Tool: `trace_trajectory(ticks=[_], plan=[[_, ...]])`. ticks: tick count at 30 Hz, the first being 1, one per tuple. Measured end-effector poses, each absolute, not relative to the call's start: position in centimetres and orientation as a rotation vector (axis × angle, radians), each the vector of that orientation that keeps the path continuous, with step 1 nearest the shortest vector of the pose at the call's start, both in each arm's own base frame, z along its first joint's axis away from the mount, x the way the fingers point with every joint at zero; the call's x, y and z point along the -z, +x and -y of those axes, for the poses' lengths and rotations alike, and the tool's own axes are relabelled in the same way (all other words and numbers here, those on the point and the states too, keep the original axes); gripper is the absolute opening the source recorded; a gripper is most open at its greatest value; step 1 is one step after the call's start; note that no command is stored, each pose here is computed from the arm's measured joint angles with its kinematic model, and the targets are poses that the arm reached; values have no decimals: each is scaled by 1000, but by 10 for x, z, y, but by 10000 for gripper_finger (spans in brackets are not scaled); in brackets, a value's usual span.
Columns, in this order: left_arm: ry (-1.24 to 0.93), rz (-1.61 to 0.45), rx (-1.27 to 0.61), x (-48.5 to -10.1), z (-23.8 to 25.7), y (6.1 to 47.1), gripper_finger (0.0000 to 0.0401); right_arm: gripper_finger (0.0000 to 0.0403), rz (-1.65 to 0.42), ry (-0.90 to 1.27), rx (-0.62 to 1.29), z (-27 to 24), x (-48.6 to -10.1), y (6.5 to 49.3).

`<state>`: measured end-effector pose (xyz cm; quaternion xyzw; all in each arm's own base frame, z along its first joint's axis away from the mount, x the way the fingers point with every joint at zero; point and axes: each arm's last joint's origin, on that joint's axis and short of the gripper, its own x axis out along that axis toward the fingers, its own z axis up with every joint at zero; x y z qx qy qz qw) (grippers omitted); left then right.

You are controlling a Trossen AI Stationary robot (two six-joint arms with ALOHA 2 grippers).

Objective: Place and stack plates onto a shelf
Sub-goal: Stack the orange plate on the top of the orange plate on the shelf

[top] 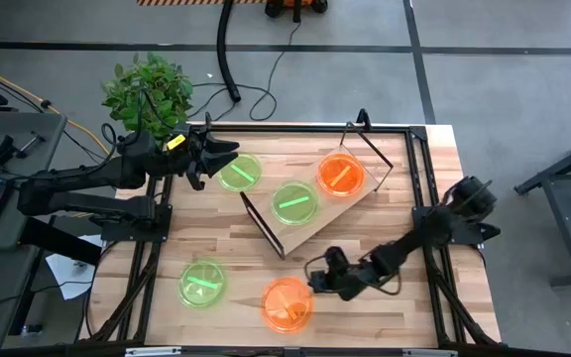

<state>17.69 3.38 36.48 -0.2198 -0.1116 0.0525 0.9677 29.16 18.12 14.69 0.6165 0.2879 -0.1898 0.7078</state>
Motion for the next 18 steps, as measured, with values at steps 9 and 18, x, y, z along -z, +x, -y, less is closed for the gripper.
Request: trace_trajectory(ticks=[9, 18], plan=[[-444, 225, -107, -365, -34, 177, 170, 175, -693, 1254, 510, -179, -117, 320], [-443, 223, -107, -365, -34, 177, 170, 177, -712, 1238, 462, -191, -109, 320]])
